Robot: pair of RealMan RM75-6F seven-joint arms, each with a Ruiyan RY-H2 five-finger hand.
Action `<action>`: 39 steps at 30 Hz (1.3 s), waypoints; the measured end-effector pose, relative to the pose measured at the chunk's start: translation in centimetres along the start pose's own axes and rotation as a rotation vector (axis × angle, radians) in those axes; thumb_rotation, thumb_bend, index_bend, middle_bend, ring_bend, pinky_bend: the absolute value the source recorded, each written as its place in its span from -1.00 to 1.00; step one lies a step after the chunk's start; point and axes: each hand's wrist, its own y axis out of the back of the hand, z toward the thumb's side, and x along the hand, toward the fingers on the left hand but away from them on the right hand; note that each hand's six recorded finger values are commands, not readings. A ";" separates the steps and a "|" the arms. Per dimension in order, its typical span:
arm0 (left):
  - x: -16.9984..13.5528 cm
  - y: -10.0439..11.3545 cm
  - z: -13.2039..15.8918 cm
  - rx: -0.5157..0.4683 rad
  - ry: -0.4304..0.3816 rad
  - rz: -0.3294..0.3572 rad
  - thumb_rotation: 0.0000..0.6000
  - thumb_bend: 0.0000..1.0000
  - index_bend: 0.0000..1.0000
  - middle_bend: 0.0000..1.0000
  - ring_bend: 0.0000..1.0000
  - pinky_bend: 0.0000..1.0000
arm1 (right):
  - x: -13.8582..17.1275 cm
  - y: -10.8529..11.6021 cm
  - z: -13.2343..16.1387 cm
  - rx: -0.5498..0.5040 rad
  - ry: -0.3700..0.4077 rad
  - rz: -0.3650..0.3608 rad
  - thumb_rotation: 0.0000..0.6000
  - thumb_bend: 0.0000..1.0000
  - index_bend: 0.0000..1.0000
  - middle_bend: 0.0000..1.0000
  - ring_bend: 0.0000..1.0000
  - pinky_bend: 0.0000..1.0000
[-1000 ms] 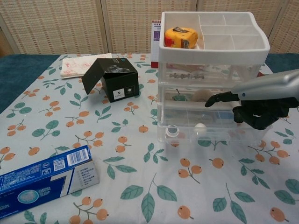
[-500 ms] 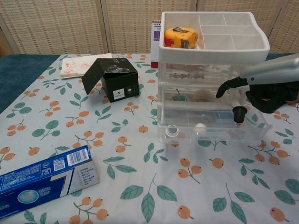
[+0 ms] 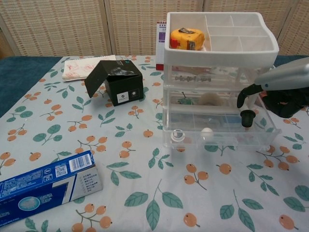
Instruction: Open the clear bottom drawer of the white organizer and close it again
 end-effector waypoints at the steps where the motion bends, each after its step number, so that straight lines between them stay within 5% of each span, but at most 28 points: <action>1: 0.0 0.0 0.0 0.000 -0.001 -0.001 1.00 -0.51 -0.57 -0.62 -0.58 -0.70 | 0.0 0.0 0.0 0.004 -0.004 0.001 1.00 0.19 -0.66 0.83 1.00 1.00; 15: 0.1 -0.3 -0.2 -0.004 0.002 -0.004 1.00 -0.51 -0.57 -0.62 -0.58 -0.70 | 0.2 -1.1 0.6 0.021 0.006 0.037 1.00 0.21 -0.66 0.83 1.00 1.00; 28: -0.1 -0.1 -0.3 -0.004 0.006 0.000 1.00 -0.51 -0.57 -0.62 -0.58 -0.70 | 1.1 -1.4 3.0 0.005 0.106 0.036 1.00 0.23 -0.66 0.83 1.00 1.00; 39: 0.0 -0.1 0.1 -0.005 -0.005 0.000 1.00 -0.51 -0.57 -0.62 -0.58 -0.70 | 2.3 -0.6 1.7 -0.004 0.083 -0.002 1.00 0.24 -0.66 0.83 1.00 1.00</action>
